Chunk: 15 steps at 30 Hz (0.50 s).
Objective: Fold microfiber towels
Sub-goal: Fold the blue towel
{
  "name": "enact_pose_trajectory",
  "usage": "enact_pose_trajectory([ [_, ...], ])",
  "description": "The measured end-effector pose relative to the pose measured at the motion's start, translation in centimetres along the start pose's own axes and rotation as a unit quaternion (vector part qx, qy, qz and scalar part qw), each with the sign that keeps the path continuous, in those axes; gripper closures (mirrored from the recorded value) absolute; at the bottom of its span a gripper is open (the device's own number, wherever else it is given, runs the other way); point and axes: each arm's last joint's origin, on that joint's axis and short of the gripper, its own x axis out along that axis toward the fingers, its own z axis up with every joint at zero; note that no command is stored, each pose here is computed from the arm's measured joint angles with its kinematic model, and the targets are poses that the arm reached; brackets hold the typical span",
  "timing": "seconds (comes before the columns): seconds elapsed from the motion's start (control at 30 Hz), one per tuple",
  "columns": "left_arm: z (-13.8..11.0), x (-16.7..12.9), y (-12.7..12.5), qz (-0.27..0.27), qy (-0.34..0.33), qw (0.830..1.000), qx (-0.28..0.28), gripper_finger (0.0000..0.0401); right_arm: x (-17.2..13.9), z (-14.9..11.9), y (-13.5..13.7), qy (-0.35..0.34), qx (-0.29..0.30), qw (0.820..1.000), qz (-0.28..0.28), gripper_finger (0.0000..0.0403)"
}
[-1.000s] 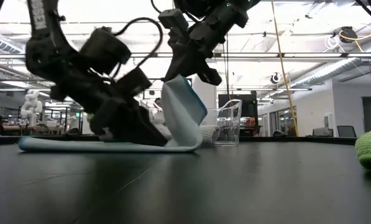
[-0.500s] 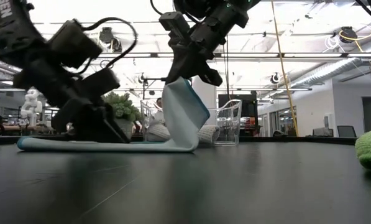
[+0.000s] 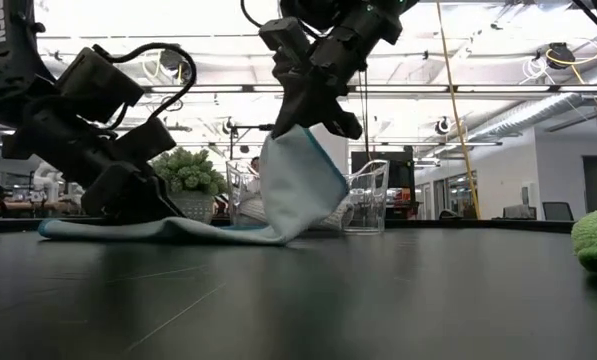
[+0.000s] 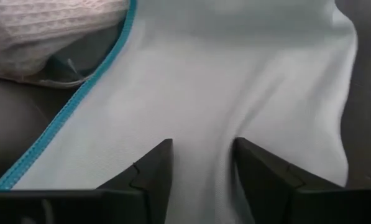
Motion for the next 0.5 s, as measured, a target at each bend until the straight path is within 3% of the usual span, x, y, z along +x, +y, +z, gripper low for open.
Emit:
enact_pose_trajectory([
  [0.23,-0.2,0.0,0.1,0.002,0.01,1.0,0.002,0.0284,0.2,-3.5,1.8,0.075,-0.025,0.997,-0.025,0.0403],
  [0.4,-0.3,0.0,-0.2,-0.016,0.014,1.0,0.009,0.0292,-1.1,-5.1,2.0,0.082,-0.05,0.99,-0.1,0.0403],
  [0.5,-0.4,-0.1,-0.7,-0.054,0.019,0.998,0.022,0.0292,-2.4,-4.9,1.7,0.069,-0.056,0.988,-0.125,0.0403],
])
